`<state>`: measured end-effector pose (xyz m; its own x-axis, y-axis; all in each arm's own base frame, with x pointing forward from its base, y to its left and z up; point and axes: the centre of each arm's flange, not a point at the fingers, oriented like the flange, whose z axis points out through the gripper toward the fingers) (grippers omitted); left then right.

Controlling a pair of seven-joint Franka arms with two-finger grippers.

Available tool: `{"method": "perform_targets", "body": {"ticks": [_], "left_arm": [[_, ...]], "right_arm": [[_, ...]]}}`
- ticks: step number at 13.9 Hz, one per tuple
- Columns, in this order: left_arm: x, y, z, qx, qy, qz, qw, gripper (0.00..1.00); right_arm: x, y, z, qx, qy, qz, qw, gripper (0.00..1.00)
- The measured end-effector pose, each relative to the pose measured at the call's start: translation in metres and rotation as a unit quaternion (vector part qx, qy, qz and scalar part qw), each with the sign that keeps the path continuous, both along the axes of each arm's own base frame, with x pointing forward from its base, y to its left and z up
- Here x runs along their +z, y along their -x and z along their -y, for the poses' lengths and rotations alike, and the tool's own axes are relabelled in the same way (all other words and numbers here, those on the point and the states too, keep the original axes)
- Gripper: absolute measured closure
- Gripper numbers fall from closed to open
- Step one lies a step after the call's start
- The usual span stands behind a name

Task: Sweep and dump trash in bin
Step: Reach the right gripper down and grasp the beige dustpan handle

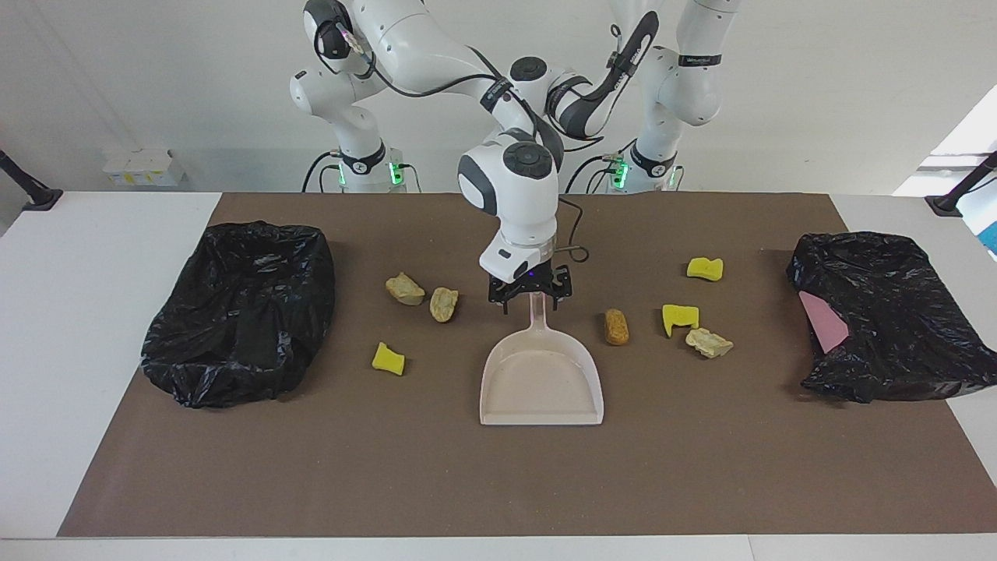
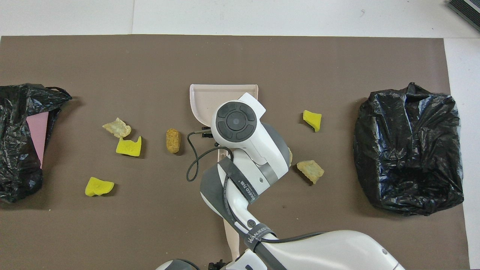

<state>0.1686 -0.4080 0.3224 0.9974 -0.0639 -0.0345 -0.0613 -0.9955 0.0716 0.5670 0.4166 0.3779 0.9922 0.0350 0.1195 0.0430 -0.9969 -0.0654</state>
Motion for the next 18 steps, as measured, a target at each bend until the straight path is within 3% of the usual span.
{"method": "perform_targets", "body": {"ticks": [1,2,4,7,10,11,12,16,18], "left_arm": [[0.001,0.000,0.000,0.002,0.001,0.000,1.000,0.06],[0.001,0.000,0.000,0.004,0.001,0.000,1.000,0.15],[0.002,0.000,0.000,0.006,0.002,0.000,1.000,0.41],[0.004,-0.006,-0.002,0.014,-0.003,-0.003,1.000,0.51],[0.014,-0.015,-0.005,0.024,-0.005,-0.007,1.000,0.51],[0.016,-0.015,-0.005,0.024,-0.005,-0.007,1.000,0.59],[0.017,-0.015,-0.005,0.024,-0.006,-0.007,1.000,0.74],[0.017,-0.015,-0.005,0.025,-0.007,-0.008,1.000,0.75],[0.019,-0.022,-0.010,0.036,-0.011,-0.011,0.999,0.75]], "right_arm": [[-0.002,0.001,-0.002,0.002,0.000,0.000,1.000,0.00],[-0.003,0.001,-0.002,0.002,0.000,-0.001,1.000,0.00],[-0.012,0.002,-0.004,0.003,0.004,-0.006,1.000,0.00],[-0.032,0.010,-0.014,0.012,0.013,-0.018,1.000,0.04],[-0.040,0.014,-0.015,0.014,0.017,-0.024,0.999,0.15],[-0.039,0.014,-0.015,0.014,0.017,-0.024,0.999,0.15],[-0.039,0.014,-0.015,0.014,0.017,-0.024,0.999,0.22],[-0.034,0.013,-0.014,0.013,0.016,-0.022,1.000,0.67],[-0.032,0.013,-0.013,0.013,0.016,-0.022,1.000,0.68]]}}
